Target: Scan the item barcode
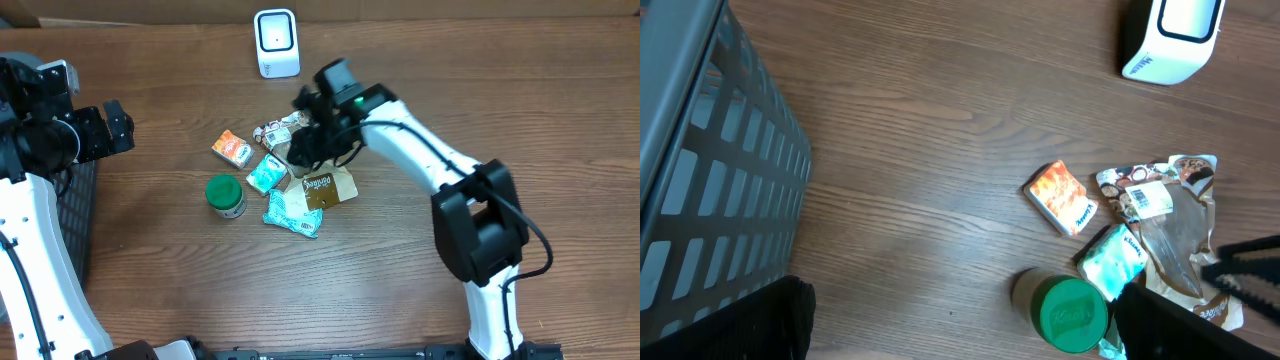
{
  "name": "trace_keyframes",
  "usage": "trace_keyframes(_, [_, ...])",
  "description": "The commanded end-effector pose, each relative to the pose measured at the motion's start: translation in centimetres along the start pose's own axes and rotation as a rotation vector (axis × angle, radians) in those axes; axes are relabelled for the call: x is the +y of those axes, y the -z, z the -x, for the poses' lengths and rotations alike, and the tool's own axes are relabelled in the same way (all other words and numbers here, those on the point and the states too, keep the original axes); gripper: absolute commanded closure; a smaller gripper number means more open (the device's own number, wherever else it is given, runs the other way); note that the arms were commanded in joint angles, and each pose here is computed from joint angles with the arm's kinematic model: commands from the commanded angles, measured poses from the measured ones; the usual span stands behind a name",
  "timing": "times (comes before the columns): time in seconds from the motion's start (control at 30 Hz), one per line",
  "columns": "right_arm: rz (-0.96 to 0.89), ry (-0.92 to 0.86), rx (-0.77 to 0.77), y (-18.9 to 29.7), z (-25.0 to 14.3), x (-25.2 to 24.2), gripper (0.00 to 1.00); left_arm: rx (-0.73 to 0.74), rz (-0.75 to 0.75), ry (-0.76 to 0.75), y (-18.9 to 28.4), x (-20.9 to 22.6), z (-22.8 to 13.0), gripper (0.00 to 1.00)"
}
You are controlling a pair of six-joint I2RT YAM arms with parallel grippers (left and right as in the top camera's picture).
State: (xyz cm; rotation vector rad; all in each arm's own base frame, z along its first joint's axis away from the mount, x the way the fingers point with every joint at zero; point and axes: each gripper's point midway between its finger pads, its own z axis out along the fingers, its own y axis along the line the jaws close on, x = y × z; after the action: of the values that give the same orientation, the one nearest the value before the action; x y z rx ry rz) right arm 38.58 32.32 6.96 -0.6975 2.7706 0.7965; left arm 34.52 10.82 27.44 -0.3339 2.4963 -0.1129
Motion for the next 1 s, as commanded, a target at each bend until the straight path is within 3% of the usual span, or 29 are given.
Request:
trace_keyframes(0.0, [-0.025, -0.028, 0.013, -1.2, -0.6, 0.9, 0.52, 0.002, -0.013, -0.016, -0.2, -0.2, 0.0, 0.01])
trace_keyframes(0.1, [-0.134, -0.088, 0.010, -2.0, -0.9, 0.1, 0.57, 0.003, -0.013, -0.016, -0.2, -0.2, 0.0, 0.01])
trace_keyframes(0.43, [-0.401, -0.190, 0.046, -3.1, -2.8, -5.1, 0.57, 0.002, -0.013, -0.016, -0.2, -0.2, 0.0, 0.00])
trace_keyframes(0.8, [-0.466, -0.439, 0.074, 1.1, -4.1, -12.9, 0.55, 0.002, -0.013, -0.016, -0.2, -0.2, 0.0, 0.00])
trace_keyframes(0.97, [-0.472, -0.510, 0.095, 3.0, -5.1, -15.6, 0.48, 0.002, -0.013, -0.016, -0.2, -0.2, 0.0, 0.00])
